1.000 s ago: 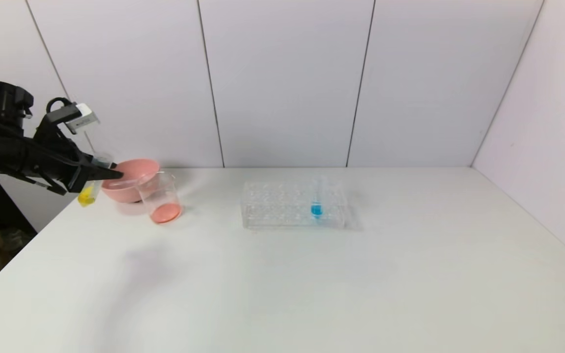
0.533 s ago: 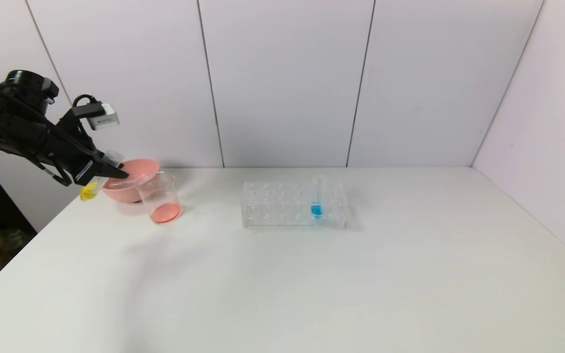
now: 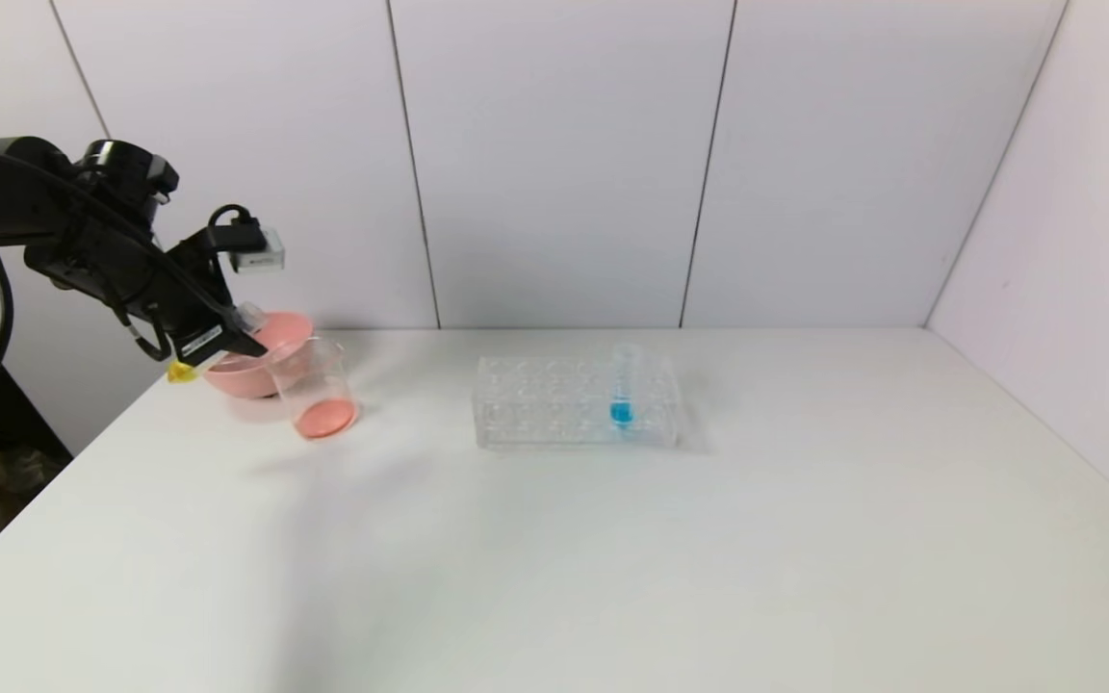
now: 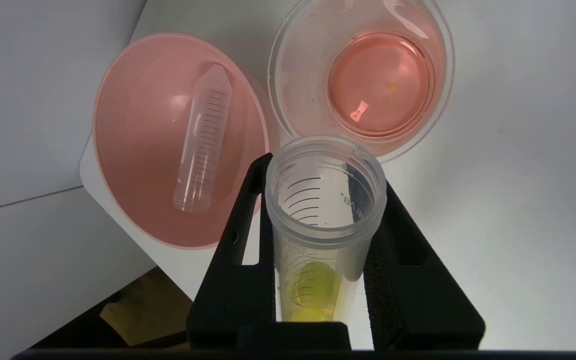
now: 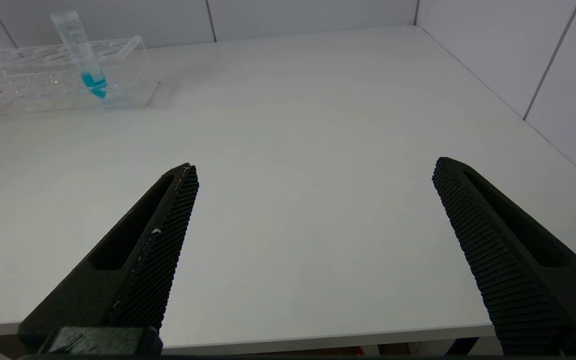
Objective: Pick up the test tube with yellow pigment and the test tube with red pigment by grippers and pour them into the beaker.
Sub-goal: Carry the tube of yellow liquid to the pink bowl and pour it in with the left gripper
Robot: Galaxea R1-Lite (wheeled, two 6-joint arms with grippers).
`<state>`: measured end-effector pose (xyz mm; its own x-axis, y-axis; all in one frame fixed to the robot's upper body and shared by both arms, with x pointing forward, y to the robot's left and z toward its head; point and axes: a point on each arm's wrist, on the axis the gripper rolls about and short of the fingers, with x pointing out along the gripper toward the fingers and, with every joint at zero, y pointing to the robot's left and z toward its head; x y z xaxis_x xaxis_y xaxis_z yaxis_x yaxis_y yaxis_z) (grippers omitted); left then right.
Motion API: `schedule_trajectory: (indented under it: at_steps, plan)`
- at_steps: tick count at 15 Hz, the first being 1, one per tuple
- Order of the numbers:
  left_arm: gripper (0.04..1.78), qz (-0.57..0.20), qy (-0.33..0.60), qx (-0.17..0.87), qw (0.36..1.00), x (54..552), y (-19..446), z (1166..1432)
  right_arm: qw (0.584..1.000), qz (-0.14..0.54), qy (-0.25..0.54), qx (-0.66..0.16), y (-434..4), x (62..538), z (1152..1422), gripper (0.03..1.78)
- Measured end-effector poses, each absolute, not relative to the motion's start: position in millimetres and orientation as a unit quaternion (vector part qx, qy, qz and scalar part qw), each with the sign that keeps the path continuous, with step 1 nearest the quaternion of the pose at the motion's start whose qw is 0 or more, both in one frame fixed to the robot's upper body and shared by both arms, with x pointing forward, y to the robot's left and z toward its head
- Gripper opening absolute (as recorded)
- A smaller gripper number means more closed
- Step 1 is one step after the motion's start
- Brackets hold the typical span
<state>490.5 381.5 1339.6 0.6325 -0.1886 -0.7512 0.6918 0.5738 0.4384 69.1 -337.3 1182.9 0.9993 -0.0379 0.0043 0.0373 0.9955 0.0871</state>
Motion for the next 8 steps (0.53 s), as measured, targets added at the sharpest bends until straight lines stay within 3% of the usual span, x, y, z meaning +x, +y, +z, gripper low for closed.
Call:
schedule_trajectory:
  at_steps: [8]
  plan:
    - [0.5,-0.23,0.361,0.459,0.778,493,357,1341,0.999,-0.019,-0.003,0.043,-337,69,1183,1.71]
